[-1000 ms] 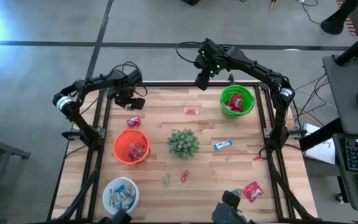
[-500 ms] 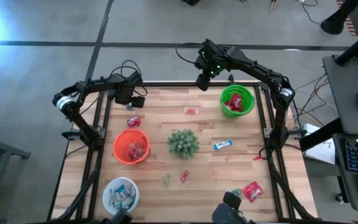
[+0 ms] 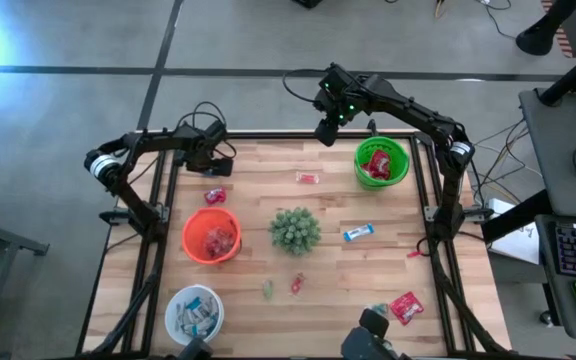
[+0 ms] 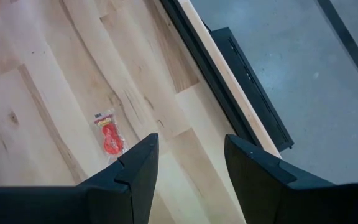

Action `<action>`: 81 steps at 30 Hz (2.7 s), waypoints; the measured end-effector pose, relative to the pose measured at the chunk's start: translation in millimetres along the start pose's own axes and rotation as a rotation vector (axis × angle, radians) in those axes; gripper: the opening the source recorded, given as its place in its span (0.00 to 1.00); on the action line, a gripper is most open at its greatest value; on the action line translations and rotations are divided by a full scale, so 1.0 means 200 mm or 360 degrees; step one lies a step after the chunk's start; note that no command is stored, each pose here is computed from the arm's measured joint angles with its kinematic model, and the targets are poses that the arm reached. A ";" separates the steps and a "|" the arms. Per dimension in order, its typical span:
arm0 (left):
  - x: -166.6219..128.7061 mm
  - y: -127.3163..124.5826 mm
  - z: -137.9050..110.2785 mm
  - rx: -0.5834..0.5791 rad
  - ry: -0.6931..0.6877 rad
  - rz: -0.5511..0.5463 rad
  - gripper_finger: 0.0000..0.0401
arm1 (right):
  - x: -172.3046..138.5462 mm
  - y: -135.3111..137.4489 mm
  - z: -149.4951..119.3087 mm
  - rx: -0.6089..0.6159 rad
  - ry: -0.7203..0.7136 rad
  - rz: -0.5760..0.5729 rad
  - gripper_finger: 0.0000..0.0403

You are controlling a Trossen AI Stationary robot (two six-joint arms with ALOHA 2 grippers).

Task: Sort candy
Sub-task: Put the white chocolate into the white bucket

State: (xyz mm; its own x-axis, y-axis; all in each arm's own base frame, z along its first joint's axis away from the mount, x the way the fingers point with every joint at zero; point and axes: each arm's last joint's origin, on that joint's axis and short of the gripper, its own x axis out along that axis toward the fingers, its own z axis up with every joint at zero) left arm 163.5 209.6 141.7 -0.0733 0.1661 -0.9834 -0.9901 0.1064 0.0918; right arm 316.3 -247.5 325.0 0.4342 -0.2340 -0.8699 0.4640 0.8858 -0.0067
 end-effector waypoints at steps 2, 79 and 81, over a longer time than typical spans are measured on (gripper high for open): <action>0.00 0.00 0.00 -0.0002 -0.0012 -0.0014 0.51 | 0.00 0.00 0.00 0.0002 0.0002 0.0000 0.44; -0.99 0.04 -0.51 0.1255 -0.0741 -0.1881 0.00 | -0.04 0.93 0.28 -0.0014 -0.0872 0.0969 0.44; -1.01 0.03 -0.51 0.1267 -0.0780 -0.1916 0.00 | -0.05 0.93 0.29 0.0012 -0.0902 0.0991 0.44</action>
State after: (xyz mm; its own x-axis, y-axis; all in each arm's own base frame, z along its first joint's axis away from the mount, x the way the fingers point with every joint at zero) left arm 159.3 76.9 324.3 0.9087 -0.1207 -0.3997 -0.0981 0.8688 -0.4853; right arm 443.7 -103.8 361.3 0.9336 0.1289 -0.3345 0.0157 0.9175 0.3973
